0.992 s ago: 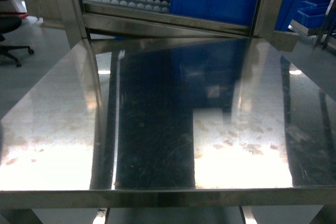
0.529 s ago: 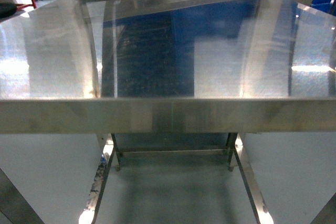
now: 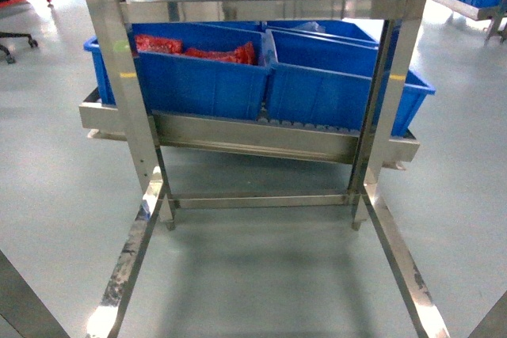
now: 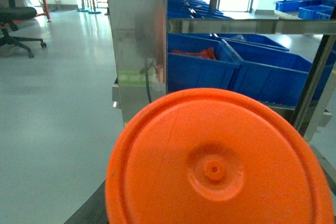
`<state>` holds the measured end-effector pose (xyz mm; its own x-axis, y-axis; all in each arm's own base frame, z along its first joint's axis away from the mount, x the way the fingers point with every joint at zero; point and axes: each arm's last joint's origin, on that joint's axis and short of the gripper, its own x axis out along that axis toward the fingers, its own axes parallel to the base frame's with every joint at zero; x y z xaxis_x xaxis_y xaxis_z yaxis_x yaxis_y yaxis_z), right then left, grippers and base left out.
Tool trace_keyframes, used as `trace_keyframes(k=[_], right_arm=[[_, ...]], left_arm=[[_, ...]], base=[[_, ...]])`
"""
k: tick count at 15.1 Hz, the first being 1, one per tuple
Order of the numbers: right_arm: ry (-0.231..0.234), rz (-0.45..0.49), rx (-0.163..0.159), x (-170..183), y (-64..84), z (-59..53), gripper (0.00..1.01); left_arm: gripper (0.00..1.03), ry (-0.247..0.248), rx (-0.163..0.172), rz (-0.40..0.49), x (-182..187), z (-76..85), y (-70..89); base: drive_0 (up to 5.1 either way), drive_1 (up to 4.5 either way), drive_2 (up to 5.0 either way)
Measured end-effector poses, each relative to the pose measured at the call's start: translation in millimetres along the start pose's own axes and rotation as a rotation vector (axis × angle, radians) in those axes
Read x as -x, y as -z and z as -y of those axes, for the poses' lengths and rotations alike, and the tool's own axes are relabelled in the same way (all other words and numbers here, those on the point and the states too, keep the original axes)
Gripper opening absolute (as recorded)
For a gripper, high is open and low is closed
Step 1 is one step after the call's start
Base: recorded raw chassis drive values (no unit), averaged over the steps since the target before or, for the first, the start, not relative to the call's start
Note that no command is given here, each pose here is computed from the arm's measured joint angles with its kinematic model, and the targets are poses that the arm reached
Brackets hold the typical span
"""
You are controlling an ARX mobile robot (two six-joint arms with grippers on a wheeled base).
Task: Pick capacitor and pack into box
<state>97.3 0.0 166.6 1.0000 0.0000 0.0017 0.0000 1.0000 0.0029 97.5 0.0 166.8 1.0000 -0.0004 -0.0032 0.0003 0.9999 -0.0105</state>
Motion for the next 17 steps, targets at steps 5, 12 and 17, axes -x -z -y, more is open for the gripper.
trace_keyframes(k=[5,12,17], right_arm=[[-0.001,-0.003,0.001,0.0,0.3,0.0,0.98],[0.0,0.0,0.0,0.0,0.0,0.0,0.98],[0.002,-0.003,0.0,0.0,0.3,0.1,0.98]], left_arm=[[0.44,-0.001,0.0,-0.002,0.0,0.0,0.2],[0.44,0.0,0.0,-0.001,0.0,0.0,0.1],[0.44,0.0,0.0,0.001,0.0,0.0,-0.1]], base=[[0.0,0.0,0.0],[0.0,0.0,0.0],[-3.9,2.07,2.1]])
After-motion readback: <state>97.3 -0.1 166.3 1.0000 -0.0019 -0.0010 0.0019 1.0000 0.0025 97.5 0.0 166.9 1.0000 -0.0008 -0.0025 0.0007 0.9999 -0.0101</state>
